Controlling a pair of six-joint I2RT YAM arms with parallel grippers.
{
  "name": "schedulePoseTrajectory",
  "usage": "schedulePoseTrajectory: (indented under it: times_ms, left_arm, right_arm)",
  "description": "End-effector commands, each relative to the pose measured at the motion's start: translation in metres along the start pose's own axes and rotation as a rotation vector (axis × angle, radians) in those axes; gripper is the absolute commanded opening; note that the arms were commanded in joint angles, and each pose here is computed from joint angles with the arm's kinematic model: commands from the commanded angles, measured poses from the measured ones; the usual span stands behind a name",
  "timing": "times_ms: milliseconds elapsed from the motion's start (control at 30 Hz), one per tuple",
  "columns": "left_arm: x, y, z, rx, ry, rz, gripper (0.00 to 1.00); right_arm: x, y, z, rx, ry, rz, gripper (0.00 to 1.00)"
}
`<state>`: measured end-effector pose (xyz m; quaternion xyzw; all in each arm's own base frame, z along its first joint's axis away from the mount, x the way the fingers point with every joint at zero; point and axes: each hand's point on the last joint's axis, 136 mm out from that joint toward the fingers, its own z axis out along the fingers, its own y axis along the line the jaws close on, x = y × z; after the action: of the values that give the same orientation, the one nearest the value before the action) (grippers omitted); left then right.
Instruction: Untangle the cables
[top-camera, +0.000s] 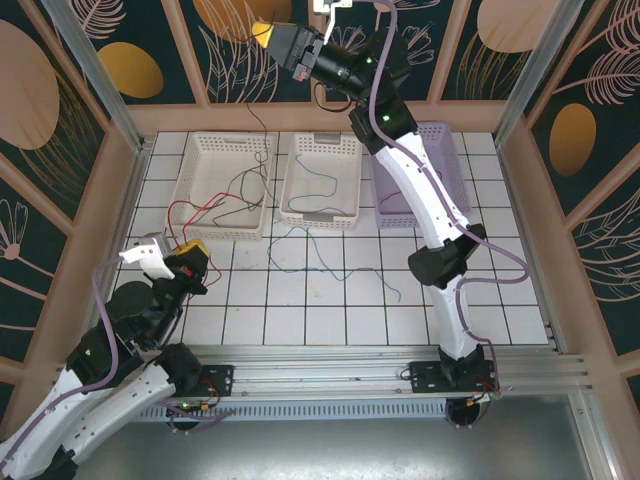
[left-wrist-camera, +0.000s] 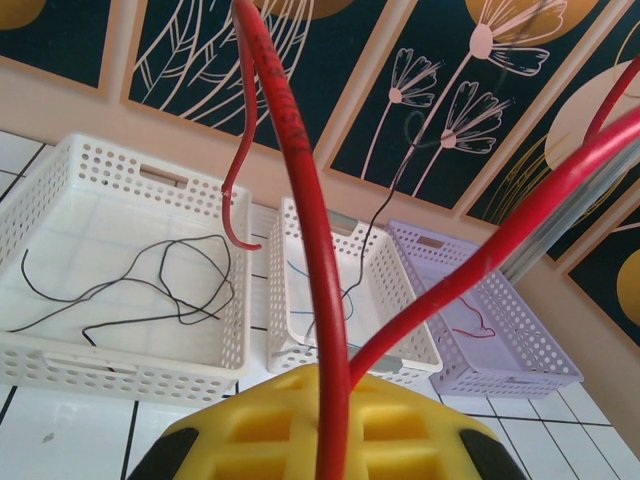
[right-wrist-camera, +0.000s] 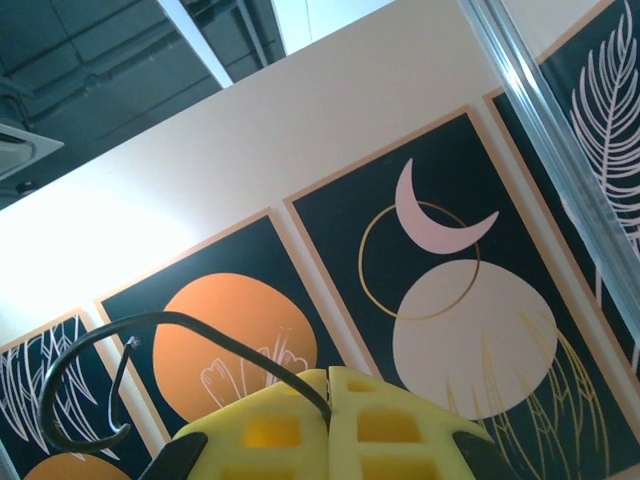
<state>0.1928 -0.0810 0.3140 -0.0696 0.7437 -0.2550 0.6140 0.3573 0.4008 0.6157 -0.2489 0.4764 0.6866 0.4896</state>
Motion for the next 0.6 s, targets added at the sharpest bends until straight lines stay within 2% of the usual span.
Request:
schedulePoseTrajectory:
  times_ms: [0,300,567]
  left_arm:
    - [0.0,-0.001,-0.001,0.011,-0.001,0.017,0.0]
    - [0.002,-0.002,0.001,0.011,0.007,0.025,0.0]
    - [0.003,-0.002,0.001,0.013,0.01,0.026,0.0]
  right_arm:
    - [0.0,0.007,0.007,-0.054,-0.035,-0.03,0.0]
    - [0.01,-0.001,0.01,-0.01,-0.001,-0.079,0.0]
    - [0.054,-0.031,0.021,-0.003,0.087,-0.031,0.0]
